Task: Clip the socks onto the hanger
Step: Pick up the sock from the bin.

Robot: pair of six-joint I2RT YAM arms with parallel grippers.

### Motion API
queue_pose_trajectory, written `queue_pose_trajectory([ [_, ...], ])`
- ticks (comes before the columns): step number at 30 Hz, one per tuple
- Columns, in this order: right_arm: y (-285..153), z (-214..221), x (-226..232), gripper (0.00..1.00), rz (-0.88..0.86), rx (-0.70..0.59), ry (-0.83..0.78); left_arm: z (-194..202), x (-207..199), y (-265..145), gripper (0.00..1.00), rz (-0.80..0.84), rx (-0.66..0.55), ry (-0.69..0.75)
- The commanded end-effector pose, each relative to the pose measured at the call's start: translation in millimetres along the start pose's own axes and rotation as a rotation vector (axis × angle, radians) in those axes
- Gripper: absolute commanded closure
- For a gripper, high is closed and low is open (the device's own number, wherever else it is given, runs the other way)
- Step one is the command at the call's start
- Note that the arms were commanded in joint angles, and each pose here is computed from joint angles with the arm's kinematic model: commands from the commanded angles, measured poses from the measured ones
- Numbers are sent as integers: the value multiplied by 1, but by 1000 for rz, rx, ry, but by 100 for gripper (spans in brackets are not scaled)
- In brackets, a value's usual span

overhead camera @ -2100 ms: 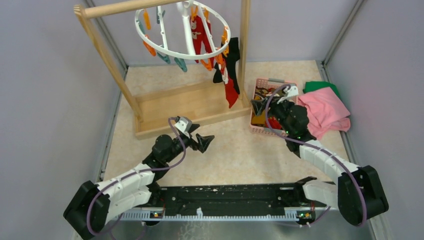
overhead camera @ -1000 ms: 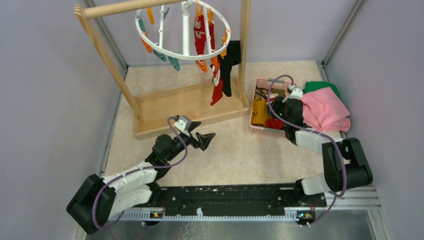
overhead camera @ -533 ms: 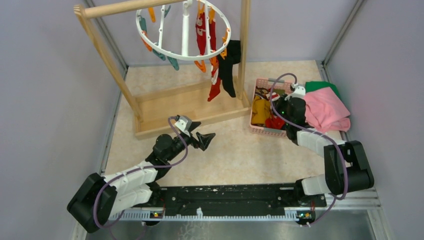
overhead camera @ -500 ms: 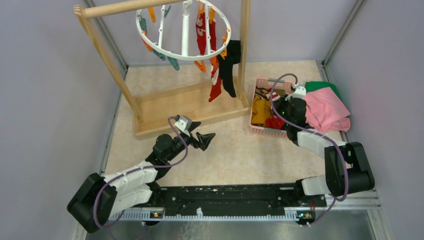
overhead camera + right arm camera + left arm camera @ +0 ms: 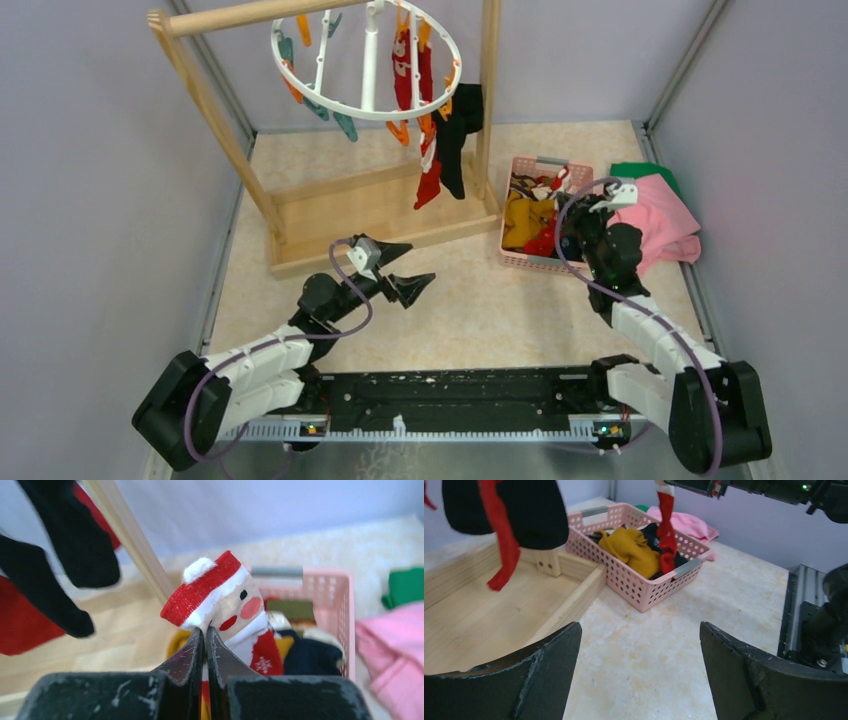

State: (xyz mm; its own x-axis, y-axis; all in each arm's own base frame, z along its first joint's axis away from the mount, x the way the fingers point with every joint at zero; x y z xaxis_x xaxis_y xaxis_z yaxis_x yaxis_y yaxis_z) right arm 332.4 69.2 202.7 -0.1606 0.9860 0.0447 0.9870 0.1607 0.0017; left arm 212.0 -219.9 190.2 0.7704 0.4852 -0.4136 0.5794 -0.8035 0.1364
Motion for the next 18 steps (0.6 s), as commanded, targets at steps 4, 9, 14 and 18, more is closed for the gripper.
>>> queue_pose_trajectory([
  [4, -22, -90, 22, 99, -155, -338, -67, -16, -48, -6, 9, 327, -46, 175],
  [9, -33, -120, 46, 99, -311, -411, -92, -17, -51, -9, 1, 346, -59, 213],
  [14, -43, -131, 84, 99, -536, -430, -124, -29, -39, -8, 1, 246, -104, 263],
  [18, -58, -130, 126, 99, -744, -444, -204, -43, -33, -7, 1, 186, -135, 330],
])
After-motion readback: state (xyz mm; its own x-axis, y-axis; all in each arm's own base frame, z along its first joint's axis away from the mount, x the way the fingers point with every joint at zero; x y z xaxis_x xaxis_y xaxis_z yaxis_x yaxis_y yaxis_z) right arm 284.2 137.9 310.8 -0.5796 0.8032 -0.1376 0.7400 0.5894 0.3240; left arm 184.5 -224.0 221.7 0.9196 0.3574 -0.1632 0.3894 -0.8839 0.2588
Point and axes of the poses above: each gripper's point midway between its finger pads, its own y axis out along the fingers, its own x axis along the line the jaws close on, z = x × y, the point moved 3 cm from there along -y, back along the fingers, and after that the axes turned 15 degrees about -y, right-handed, at the moved point
